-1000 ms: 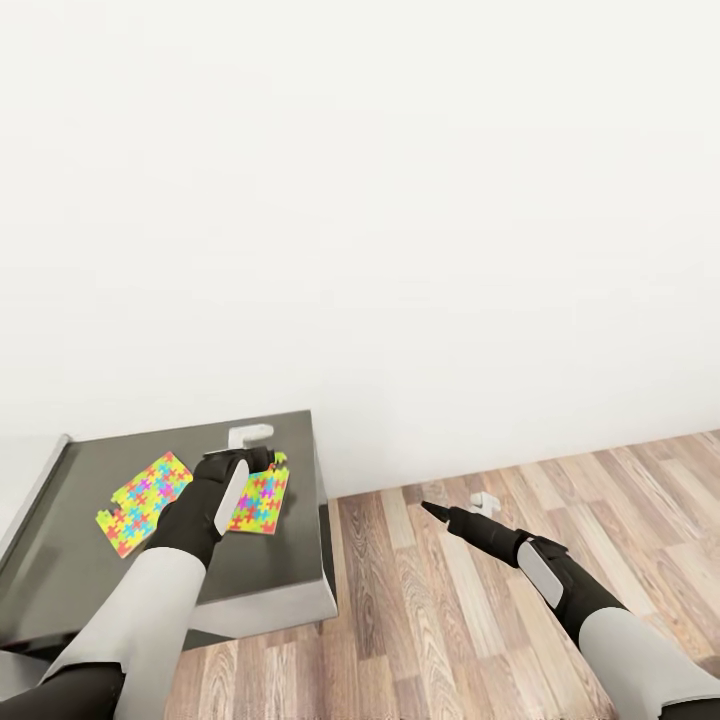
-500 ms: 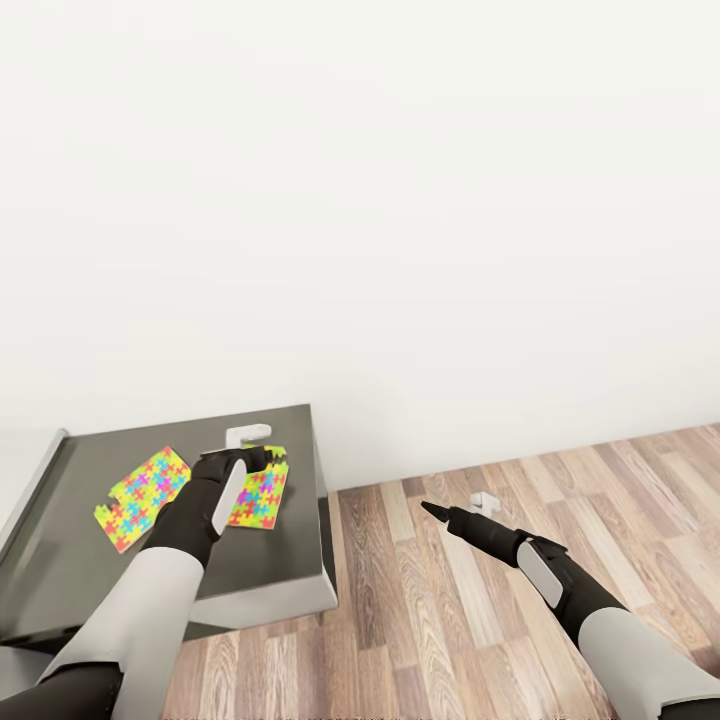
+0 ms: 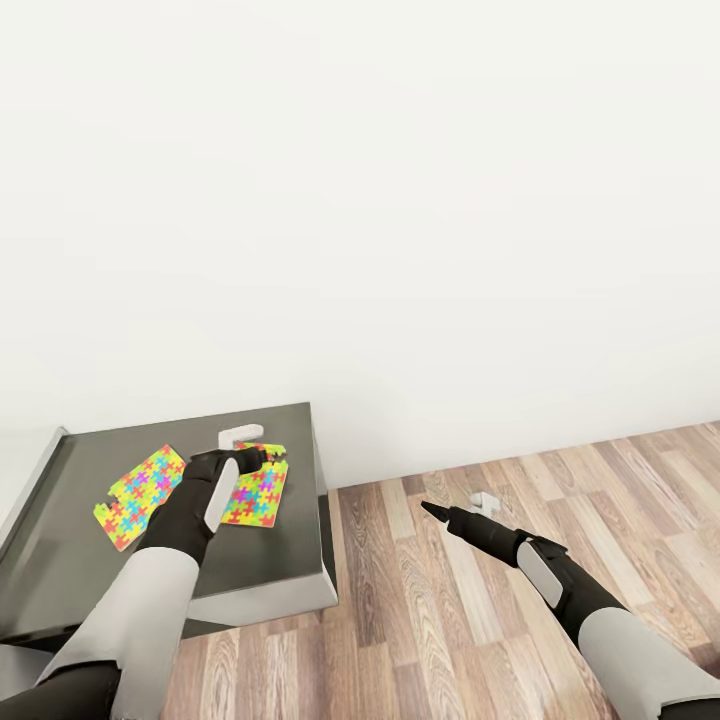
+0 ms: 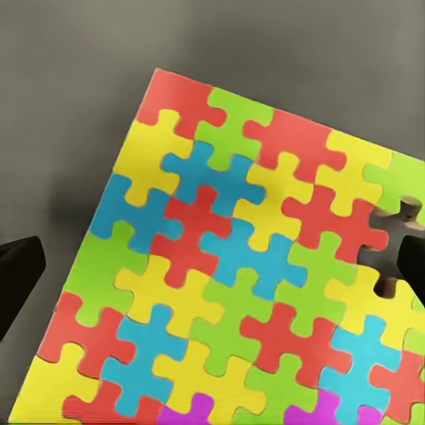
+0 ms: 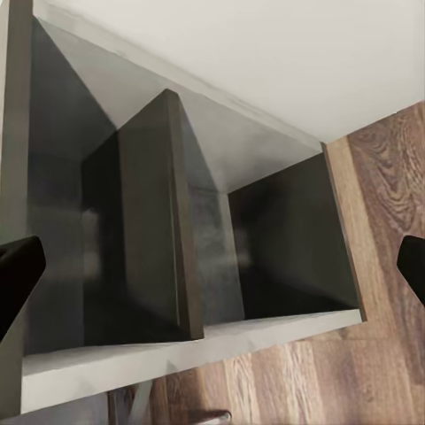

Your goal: Put all the toys in the child's room - the three board games (two on the bed and one on the table), the two jigsaw puzzles on the table, and the tennis ball on the table - inside the toy box on the table in the child's room.

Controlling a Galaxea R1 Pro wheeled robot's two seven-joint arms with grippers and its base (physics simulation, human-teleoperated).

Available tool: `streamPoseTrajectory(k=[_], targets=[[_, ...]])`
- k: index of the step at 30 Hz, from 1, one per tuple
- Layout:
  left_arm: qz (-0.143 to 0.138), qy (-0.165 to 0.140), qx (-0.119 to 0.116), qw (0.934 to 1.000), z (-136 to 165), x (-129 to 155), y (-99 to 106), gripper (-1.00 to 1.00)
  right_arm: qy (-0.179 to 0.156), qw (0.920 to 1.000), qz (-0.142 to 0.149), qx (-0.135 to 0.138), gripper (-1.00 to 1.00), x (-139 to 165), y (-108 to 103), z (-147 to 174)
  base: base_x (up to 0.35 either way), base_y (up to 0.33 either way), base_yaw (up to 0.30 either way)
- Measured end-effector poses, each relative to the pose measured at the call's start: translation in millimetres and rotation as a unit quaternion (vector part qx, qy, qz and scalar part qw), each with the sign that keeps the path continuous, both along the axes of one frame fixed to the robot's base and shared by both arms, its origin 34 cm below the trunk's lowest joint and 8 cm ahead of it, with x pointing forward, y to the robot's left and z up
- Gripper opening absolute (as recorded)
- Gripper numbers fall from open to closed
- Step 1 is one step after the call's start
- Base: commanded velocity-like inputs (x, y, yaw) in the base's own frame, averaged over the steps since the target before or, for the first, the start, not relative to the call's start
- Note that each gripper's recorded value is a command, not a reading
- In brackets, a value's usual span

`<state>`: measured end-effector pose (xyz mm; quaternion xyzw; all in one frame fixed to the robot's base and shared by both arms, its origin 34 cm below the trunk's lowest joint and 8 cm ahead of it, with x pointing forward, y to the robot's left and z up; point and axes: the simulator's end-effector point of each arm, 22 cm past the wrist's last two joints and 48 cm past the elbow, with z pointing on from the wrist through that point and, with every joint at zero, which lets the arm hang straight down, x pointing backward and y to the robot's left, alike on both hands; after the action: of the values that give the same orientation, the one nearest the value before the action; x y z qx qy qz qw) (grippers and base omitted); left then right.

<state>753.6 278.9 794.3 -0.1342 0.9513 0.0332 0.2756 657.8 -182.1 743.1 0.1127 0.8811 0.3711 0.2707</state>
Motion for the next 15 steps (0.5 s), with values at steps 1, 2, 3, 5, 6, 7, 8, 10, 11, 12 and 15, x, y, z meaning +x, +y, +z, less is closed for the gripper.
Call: streamPoseTrajectory(k=[1, 2, 3, 5, 6, 7, 8, 10, 11, 12, 15], targets=[[0.002, 0.0, -0.003, 1.0, -0.3, -0.3, 0.1, 1.0, 0.0, 1.0, 0.0, 0.0, 1.0, 0.0, 0.0, 0.0, 0.0, 0.0, 0.0], [0.004, 0.0, -0.005, 1.0, -0.5, -0.5, -0.1, 1.0, 0.0, 1.0, 0.0, 0.0, 1.0, 0.0, 0.0, 0.0, 0.0, 0.0, 0.0], [0.006, 0.0, -0.007, 1.0, -0.7, -0.6, -0.2, 1.0, 0.0, 1.0, 0.0, 0.0, 1.0, 0.0, 0.0, 0.0, 0.0, 0.0, 0.0], [0.008, 0.0, -0.011, 0.9999, -0.8, -0.6, -1.1, 1.0, 0.0, 1.0, 0.0, 0.0, 1.0, 0.0, 0.0, -0.1, 0.0, 0.0, 0.0], [0.008, -0.001, -0.013, 0.9999, -0.6, -0.3, -2.4, 1.0, 0.0, 1.0, 0.0, 0.0, 1.0, 0.0, 0.0, -0.1, 0.0, 0.0, 0.0], [0.007, -0.001, -0.013, 0.9999, -0.5, -0.2, -2.9, 1.0, 0.0, 1.0, 0.0, 0.0, 1.0, 0.0, 0.0, -0.1, 0.0, 0.0, 0.0], [0.007, -0.001, -0.014, 0.9999, -0.4, -0.2, -3.4, 1.0, 0.0, 1.0, 0.0, 0.0, 1.0, 0.0, 0.0, -0.1, 0.0, 0.0, 0.0], [0.007, -0.001, -0.015, 0.9999, -0.2, 0.0, -4.9, 1.0, 0.0, 1.0, 0.0, 0.0, 1.0, 0.0, 0.0, -0.1, 0.0, 0.0, 0.0], [0.007, -0.001, -0.015, 0.9999, -0.2, 0.0, -5.2, 1.0, 0.0, 1.0, 0.0, 0.0, 1.0, 0.0, 0.0, -0.1, 0.0, 0.0, 0.0], [0.006, -0.001, -0.015, 0.9999, -0.2, 0.1, -5.5, 1.0, 0.0, 1.0, 0.0, 0.0, 1.0, 0.0, 0.0, -0.1, 0.0, 0.0, 0.0], [0.006, -0.001, -0.015, 0.9999, -0.1, 0.2, -6.2, 1.0, 0.0, 1.0, 0.0, 0.0, 1.0, 0.0, 0.0, -0.1, 0.005, 0.0, 0.0]])
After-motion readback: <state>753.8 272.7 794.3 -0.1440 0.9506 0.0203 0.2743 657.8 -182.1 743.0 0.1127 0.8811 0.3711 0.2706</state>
